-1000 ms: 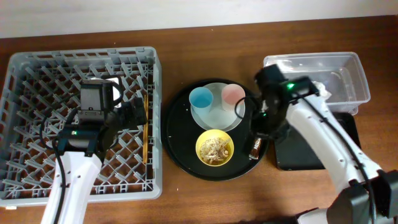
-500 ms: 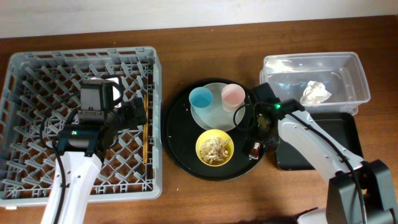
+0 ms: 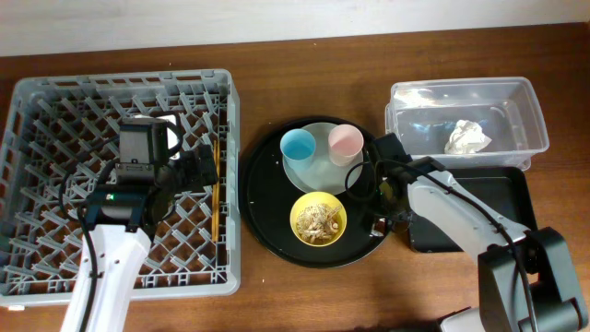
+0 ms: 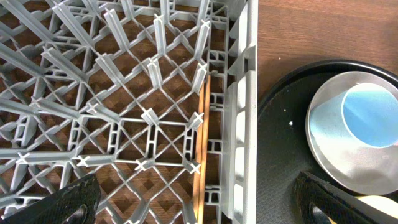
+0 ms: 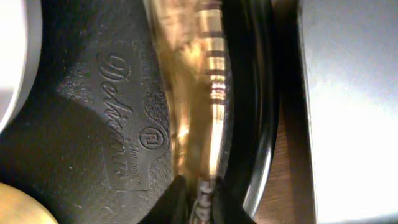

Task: Sort waste into correct bins and load items into the dishwasher rack
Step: 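Grasp the gold wrapper on the tray with the right gripper, then drop the gold wrapper into the clear plastic bin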

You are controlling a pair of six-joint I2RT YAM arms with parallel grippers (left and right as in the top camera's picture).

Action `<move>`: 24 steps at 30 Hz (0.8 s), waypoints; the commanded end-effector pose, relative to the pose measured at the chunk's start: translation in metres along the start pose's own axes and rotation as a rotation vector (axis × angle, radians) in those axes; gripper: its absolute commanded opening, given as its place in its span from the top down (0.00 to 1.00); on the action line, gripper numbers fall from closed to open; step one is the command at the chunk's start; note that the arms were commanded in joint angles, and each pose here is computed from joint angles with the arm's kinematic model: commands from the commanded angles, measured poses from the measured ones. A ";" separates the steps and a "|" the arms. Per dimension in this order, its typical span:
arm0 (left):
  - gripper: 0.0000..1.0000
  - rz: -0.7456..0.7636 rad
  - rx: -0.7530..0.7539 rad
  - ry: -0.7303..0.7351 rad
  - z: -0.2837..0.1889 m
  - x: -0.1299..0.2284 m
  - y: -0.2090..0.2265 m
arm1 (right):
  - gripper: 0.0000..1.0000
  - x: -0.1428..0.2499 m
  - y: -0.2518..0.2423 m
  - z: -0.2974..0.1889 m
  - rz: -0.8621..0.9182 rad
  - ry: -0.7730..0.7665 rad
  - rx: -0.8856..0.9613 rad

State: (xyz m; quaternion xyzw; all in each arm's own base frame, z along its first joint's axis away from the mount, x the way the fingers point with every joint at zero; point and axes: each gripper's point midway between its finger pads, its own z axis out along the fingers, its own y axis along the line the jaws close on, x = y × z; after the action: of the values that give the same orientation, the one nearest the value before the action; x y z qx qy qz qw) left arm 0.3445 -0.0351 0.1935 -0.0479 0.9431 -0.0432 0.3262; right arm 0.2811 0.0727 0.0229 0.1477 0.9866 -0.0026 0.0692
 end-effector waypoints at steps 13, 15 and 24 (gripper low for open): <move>0.01 -0.012 -0.002 -0.031 -0.007 -0.009 0.000 | 0.96 -0.011 0.061 -0.078 -0.170 -0.020 -0.363; 0.01 -0.012 -0.002 -0.031 -0.007 -0.009 0.000 | 0.96 -0.029 0.061 -0.108 -0.169 -0.107 -0.398; 0.01 -0.012 -0.002 -0.031 -0.007 -0.009 0.000 | 0.96 -0.144 -0.013 -0.159 0.085 -0.485 -0.313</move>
State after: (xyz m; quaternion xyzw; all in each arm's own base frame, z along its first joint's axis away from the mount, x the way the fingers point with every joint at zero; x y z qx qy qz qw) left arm 0.3445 -0.0351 0.1935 -0.0479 0.9431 -0.0432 0.3262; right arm 0.3737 0.0604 0.1997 0.1278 0.9329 0.1603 0.2962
